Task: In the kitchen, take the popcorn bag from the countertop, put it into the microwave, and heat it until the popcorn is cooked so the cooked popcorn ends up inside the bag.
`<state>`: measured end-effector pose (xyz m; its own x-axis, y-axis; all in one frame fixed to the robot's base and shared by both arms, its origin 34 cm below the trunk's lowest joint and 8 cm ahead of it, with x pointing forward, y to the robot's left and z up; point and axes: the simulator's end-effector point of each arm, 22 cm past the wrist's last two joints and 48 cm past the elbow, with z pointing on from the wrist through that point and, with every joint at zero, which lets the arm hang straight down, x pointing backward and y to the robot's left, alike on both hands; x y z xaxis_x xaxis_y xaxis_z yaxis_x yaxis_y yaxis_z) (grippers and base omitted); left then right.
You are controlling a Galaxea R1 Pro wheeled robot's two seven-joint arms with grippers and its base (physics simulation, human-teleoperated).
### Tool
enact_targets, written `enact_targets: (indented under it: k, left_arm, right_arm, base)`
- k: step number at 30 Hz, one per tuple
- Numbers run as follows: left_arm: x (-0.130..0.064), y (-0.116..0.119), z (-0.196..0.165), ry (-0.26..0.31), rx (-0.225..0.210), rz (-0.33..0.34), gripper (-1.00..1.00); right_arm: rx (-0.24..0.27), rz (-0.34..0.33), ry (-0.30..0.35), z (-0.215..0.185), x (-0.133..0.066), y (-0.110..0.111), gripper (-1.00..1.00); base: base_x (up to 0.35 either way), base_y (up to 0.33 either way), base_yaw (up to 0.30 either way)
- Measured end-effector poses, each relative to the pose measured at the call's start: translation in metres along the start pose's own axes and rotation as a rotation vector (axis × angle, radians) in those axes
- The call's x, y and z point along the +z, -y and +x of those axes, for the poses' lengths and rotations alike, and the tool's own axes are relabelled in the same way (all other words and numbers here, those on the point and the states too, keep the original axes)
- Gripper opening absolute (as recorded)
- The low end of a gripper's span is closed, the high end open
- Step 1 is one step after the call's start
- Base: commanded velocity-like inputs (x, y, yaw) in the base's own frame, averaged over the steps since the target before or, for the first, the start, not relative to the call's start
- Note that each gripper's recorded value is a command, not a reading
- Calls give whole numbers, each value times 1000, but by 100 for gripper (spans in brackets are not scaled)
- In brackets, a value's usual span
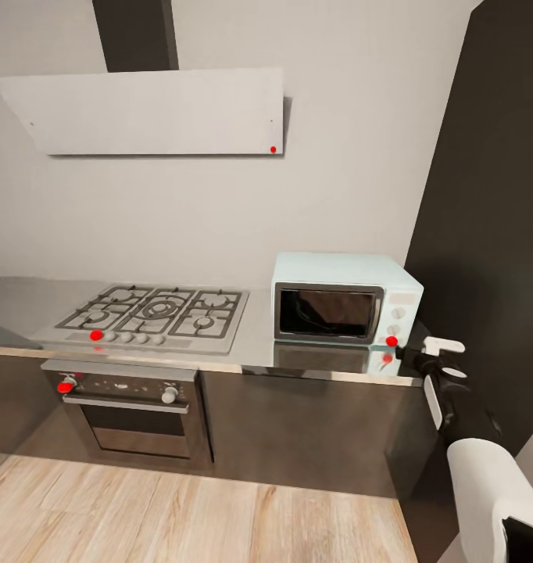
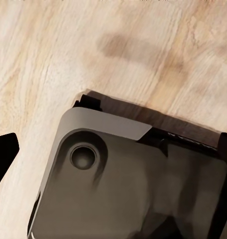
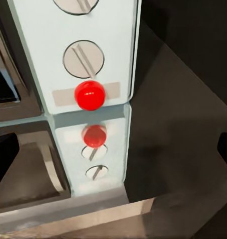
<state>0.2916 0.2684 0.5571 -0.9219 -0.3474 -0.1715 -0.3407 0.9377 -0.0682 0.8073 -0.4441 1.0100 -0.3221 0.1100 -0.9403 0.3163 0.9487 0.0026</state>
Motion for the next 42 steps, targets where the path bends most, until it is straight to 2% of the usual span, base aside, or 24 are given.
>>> enact_targets:
  k: [5, 10, 14, 20, 21, 23, 27, 28, 36, 42]
  left_arm:
    - [0, 1, 0, 1, 0, -2, 100]
    - [0, 1, 1, -2, 3, 0, 100]
    - [0, 0, 0, -2, 3, -1, 100]
    - [0, -1, 0, -1, 1, -4, 100]
    - [0, -1, 0, -1, 2, -4, 100]
    - [0, -1, 0, -1, 2, -4, 100]
    - [0, -1, 0, 0, 2, -4, 100]
    - [0, -1, 0, 0, 1, -4, 100]
    - [0, -1, -1, 1, -1, -5, 100]
    - [0, -1, -1, 2, 0, -5, 100]
  right_arm:
    - [-1, -30, -44, 11, 0, -5, 100]
    - [-4, -58, -52, 13, 0, -9, 100]
    - [-59, -43, -52, 13, 0, -6, 100]
    - [-73, -41, -86, 30, 3, -4, 100]
    - [-74, -38, -92, 32, 3, -1, 100]
    - [-90, -14, -123, 44, 6, 22, 100]
    - [-95, -11, -154, 57, 7, 33, 100]
    - [-98, -6, -157, 58, 7, 37, -100]
    - [-107, -41, -159, 58, 7, 32, -100]
    - [-102, -60, -158, 58, 7, 18, -100]
  base:
    - [9, 0, 0]
    - [301, 0, 0]
    - [318, 0, 0]
    - [114, 0, 0]
    - [7, 0, 0]
    - [2, 0, 0]
    - [0, 0, 0]
    - [0, 0, 0]
    - [0, 0, 0]
    - [0, 0, 0]
